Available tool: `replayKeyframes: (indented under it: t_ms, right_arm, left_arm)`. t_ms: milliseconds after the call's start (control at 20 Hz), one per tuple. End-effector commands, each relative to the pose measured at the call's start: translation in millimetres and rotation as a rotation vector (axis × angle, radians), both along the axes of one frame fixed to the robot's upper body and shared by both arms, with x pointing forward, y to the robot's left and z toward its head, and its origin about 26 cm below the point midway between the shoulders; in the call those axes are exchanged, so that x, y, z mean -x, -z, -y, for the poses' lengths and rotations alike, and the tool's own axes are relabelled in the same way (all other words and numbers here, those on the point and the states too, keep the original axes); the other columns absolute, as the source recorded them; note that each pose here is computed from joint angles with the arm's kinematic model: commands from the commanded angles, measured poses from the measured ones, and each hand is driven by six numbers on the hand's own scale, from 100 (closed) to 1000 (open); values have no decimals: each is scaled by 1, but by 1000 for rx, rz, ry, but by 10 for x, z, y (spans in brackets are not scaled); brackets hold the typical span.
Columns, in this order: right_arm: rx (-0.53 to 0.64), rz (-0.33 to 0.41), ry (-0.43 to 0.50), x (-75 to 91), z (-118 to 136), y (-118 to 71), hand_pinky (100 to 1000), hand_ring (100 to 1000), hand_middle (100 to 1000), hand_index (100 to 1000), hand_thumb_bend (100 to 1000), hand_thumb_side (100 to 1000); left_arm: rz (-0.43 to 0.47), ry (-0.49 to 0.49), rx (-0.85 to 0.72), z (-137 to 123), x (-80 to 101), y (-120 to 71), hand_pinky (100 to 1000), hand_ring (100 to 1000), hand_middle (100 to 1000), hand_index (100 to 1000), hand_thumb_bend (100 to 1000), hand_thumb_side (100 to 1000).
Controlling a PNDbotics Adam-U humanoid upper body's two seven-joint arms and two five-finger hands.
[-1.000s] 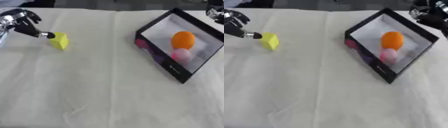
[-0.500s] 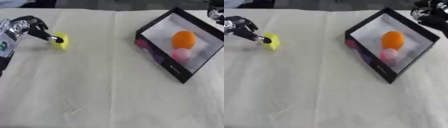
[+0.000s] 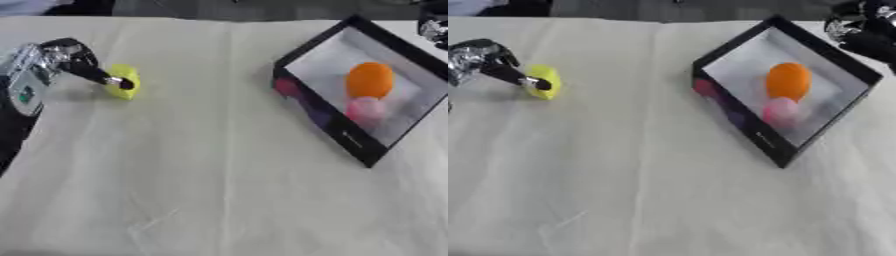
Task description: Pick up the objects with one hand, pass them to the other hand, and then place them into the box on the other side of the table.
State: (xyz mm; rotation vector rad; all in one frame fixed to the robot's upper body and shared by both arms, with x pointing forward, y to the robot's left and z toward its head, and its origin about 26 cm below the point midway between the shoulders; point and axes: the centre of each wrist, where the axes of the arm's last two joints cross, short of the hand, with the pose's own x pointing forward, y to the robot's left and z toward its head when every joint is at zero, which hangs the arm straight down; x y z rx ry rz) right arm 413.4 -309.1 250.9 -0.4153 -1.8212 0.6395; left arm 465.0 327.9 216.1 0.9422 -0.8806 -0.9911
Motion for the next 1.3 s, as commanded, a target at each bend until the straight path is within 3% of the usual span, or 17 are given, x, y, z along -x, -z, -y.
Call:
replayKeyframes:
  t_ms: [50, 800, 1300]
  right_arm:
    - [12, 26, 1, 21, 26, -105, 880, 794, 855, 847, 100, 477]
    - [12, 22, 0, 26, 28, -85, 880, 796, 851, 845, 100, 484]
    - [15, 16, 1, 28, 36, -61, 881, 797, 851, 844, 100, 491]
  left_arm:
    - [43, -28, -17, -41, -13, -147, 870, 822, 750, 801, 935, 612]
    - [53, -86, 27, -87, -40, -104, 860, 808, 744, 765, 870, 612]
    - [72, -89, 53, -66, -44, -118, 847, 784, 728, 742, 720, 555]
